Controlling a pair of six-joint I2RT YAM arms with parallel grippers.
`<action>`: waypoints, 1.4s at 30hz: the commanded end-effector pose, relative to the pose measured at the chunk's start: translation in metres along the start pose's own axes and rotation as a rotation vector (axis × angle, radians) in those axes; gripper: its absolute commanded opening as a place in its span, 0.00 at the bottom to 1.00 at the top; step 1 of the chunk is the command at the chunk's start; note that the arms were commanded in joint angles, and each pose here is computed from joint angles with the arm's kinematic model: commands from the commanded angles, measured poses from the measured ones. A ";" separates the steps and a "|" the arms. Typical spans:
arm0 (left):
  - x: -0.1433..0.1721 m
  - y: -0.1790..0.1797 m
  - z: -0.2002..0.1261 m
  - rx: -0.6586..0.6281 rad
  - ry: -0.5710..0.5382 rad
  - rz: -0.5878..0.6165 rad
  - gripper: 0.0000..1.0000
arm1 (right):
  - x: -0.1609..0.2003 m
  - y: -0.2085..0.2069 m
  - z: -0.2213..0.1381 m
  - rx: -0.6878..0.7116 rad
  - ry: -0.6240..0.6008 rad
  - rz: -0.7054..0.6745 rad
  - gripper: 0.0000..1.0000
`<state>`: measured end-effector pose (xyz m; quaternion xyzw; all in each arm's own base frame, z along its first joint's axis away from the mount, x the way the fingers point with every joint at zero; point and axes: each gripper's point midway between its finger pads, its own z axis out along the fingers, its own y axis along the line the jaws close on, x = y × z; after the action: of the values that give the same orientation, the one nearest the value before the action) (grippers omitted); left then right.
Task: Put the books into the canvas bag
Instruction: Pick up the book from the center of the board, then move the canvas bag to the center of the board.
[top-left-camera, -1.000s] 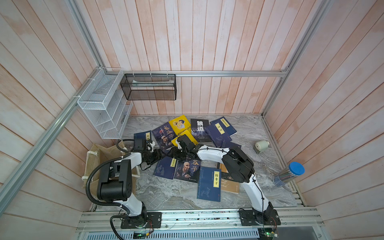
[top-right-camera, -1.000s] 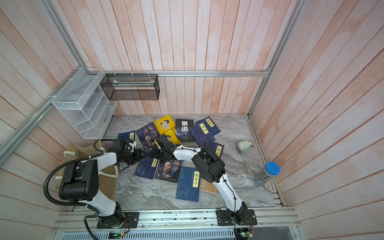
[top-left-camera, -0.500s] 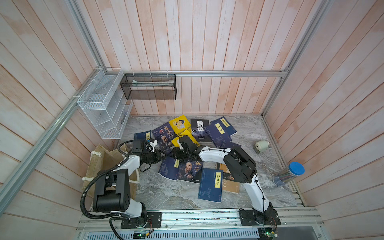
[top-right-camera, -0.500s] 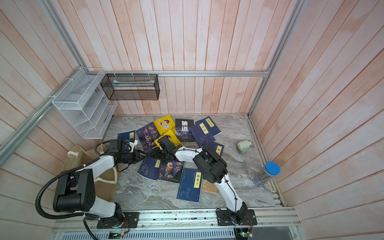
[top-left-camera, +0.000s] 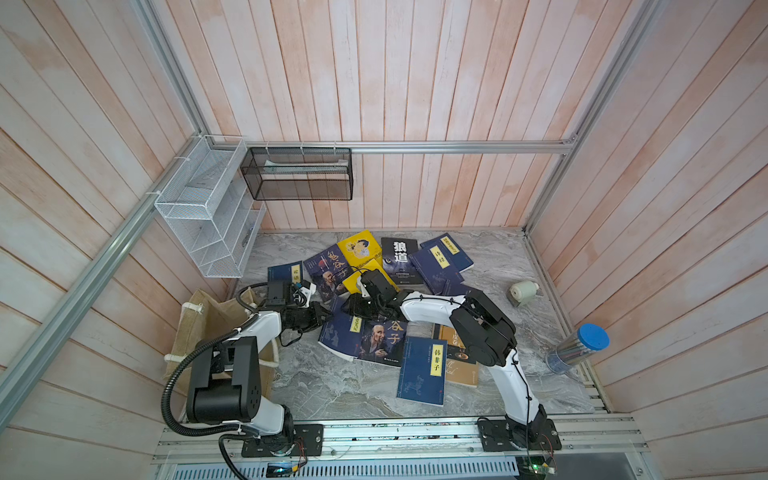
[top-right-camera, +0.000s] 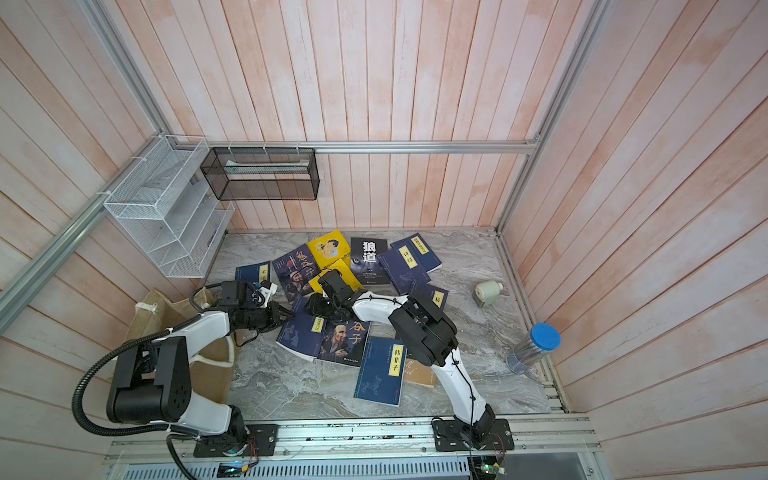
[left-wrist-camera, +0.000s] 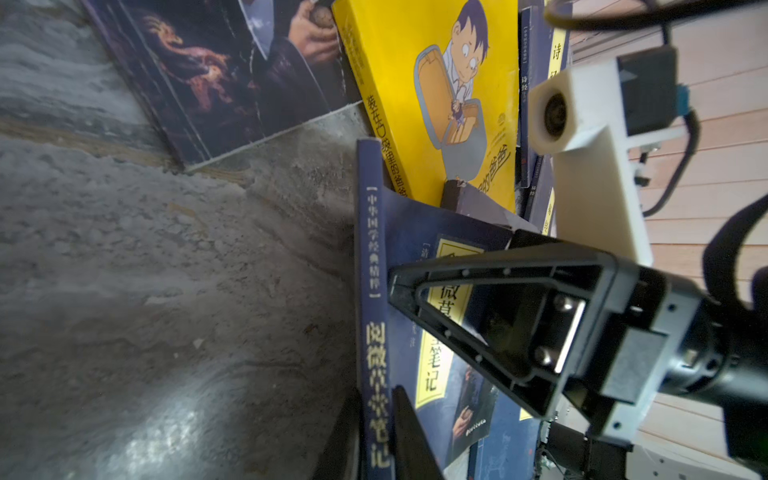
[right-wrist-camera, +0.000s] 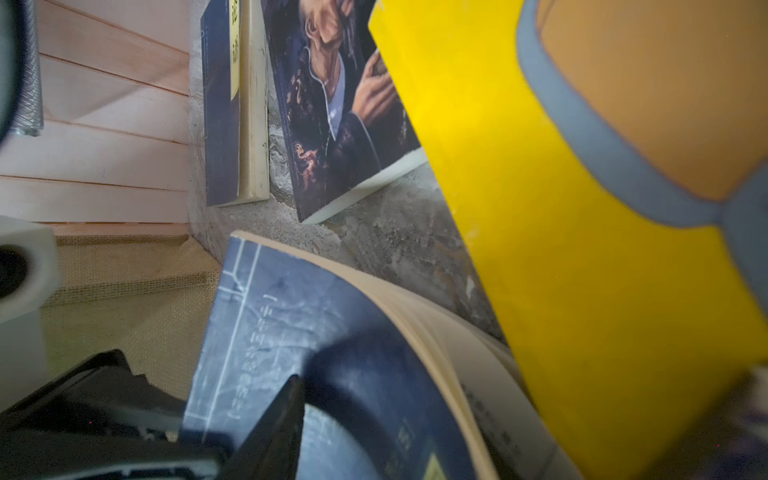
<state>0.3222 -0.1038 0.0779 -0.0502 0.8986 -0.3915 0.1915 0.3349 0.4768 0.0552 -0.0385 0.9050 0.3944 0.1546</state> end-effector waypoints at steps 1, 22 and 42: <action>0.002 -0.023 -0.009 0.053 -0.008 0.042 0.09 | -0.015 -0.004 -0.031 0.092 -0.085 -0.074 0.51; -0.084 -0.140 -0.199 -0.287 -0.582 0.328 0.00 | -0.063 0.073 -0.178 0.064 -0.382 -0.265 0.57; -0.021 -0.084 -0.378 -1.161 -0.872 0.194 0.00 | 0.028 0.214 -0.102 -0.166 -0.112 -0.449 0.59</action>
<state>0.2007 0.0946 0.4209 -0.1960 0.7688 0.2025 0.5741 0.2612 0.5322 0.2797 -0.2006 0.8173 0.4332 0.3226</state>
